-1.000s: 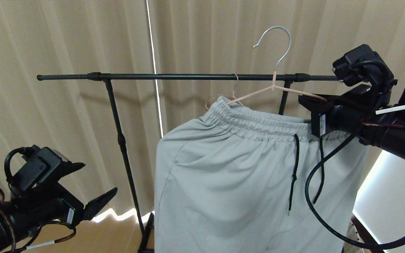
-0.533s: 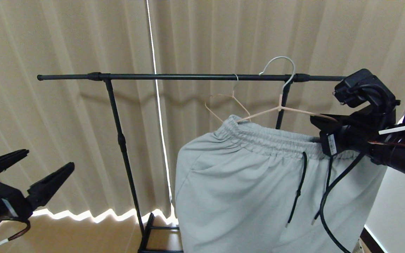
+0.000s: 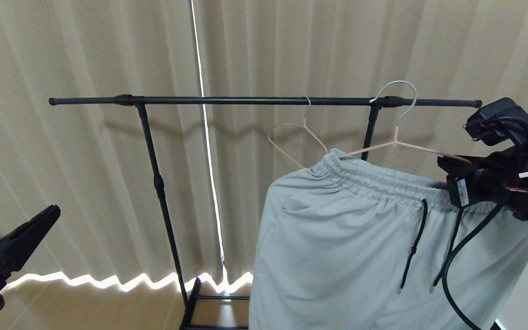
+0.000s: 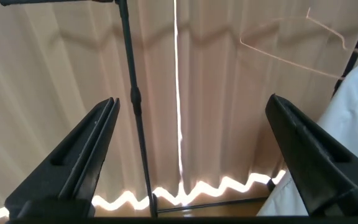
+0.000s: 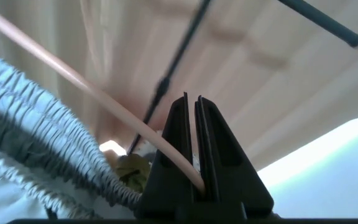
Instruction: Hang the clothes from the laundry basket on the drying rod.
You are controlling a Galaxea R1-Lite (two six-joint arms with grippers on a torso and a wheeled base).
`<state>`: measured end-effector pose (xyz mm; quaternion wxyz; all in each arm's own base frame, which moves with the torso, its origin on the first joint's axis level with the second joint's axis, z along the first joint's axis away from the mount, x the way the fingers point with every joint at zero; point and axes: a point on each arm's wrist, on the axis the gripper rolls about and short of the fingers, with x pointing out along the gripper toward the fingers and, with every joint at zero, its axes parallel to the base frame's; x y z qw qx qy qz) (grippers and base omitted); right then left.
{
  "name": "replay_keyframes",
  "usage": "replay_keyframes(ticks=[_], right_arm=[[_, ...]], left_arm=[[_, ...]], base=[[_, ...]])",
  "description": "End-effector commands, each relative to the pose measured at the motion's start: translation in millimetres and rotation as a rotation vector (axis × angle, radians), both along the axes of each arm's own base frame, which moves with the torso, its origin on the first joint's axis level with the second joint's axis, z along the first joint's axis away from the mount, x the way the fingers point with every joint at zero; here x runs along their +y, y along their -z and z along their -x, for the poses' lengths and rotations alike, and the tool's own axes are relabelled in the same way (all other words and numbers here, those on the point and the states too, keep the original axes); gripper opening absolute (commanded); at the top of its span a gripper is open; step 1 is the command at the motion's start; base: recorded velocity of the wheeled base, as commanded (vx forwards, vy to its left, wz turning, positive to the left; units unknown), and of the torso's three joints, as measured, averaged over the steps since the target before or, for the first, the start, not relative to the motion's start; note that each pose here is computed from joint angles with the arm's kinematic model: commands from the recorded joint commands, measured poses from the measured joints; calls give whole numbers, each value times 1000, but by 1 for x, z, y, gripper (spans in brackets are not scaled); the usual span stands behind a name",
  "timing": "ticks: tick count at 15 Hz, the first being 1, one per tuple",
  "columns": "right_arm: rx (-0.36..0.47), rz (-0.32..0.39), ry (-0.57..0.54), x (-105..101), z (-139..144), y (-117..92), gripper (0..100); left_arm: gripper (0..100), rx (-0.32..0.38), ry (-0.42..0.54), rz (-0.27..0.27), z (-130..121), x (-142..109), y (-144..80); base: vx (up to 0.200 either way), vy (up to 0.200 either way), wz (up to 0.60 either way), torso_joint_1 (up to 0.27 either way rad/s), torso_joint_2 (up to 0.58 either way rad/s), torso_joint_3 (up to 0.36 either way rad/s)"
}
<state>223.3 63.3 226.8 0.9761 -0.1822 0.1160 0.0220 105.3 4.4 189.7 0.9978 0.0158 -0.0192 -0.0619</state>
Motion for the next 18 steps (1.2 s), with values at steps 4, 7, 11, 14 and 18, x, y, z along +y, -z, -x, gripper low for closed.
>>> replay_keyframes(ticks=[4,7,11,14,18], right_arm=[[17,5,22,-6,2,2,0],[29,9,25,-7,2,6,0],[35,9,34,-10,4,8,0],[29,7,34,-11,8,7,0],[22,6,38,-13,11,5,0]], left_arm=[[100,73,-2,2,-20,2,5],[100,71,-2,-1,-18,2,6],[100,82,0,1,-19,2,8],[100,79,1,1,-18,2,7],[100,84,3,1,-18,1,9]], base=[[0,0,0,0,0,0],[0,0,0,0,0,0],[0,0,0,0,0,0],[0,0,0,0,0,0],[0,200,0,1,2,5]])
